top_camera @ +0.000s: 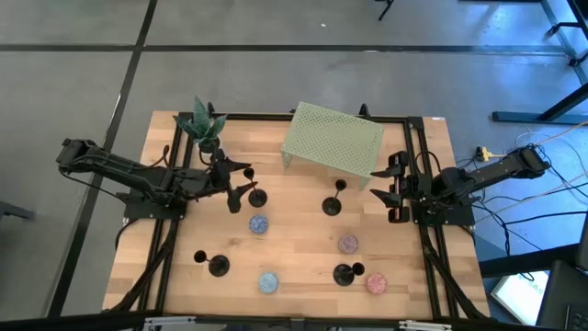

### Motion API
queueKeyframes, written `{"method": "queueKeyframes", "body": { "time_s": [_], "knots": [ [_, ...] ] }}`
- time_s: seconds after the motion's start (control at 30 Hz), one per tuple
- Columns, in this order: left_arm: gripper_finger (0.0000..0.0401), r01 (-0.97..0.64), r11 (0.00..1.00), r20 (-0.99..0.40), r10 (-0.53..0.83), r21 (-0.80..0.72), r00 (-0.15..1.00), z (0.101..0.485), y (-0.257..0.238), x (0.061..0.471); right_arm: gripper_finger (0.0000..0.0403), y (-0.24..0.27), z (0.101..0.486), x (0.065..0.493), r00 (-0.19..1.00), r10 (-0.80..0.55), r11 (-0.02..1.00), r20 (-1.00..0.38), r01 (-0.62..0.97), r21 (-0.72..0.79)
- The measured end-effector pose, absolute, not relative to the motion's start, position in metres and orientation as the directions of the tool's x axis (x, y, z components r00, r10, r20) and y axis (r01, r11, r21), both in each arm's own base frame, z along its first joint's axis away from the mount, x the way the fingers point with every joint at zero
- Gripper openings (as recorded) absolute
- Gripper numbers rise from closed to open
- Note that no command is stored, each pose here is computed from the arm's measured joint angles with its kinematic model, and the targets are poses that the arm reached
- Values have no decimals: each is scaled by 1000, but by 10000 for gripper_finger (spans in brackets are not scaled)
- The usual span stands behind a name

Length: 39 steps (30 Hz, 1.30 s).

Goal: Pick & Place candle stick holders
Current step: Put the black candle holder on the shelf

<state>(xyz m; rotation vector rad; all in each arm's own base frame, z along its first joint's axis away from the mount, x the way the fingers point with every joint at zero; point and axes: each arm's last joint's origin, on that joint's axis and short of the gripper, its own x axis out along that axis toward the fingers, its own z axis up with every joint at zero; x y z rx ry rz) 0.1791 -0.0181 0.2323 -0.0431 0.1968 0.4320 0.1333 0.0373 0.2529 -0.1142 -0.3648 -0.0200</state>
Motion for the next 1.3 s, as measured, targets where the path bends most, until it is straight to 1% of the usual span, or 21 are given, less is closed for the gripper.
{"method": "queueKeyframes", "body": {
  "time_s": [0.07,0.17,0.37,0.47,0.57,0.7,0.8,0.9,1.03,1.17,1.23,1.3],
  "knots": [
    [274,-418,908,-193,412,9,891,233,-18,180,209,37,253,133,934,1,993,357,40,-108],
    [252,-431,902,-185,425,9,886,233,-18,180,209,37,253,133,934,1,993,357,40,-108],
    [185,-446,895,-177,440,7,880,234,-17,180,209,37,253,133,934,1,993,356,40,-108],
    [152,-435,900,-149,426,-32,892,237,-18,180,209,37,253,133,935,1,993,355,40,-109],
    [129,-428,901,-105,420,-70,901,242,-19,181,209,37,253,133,935,1,993,354,40,-109],
    [126,-406,910,-40,404,-90,914,251,-21,182,209,37,253,133,935,1,993,354,40,-109],
    [136,-357,931,-6,358,-78,934,266,-23,184,209,37,253,133,935,1,993,354,40,-109],
    [139,-304,952,46,306,-44,951,288,-25,187,209,37,252,133,935,1,993,354,41,-110],
    [134,-251,967,72,249,33,966,322,-27,195,209,37,252,133,936,1,993,353,41,-112],
    [134,-244,969,98,240,36,966,354,-22,207,209,37,252,133,935,1,993,354,41,-111],
    [135,-239,969,101,231,67,968,368,-18,214,209,37,252,133,935,1,993,354,41,-110],
    [135,-264,959,85,256,101,963,380,-11,223,209,37,253,133,935,1,993,355,41,-110]
  ]
}}
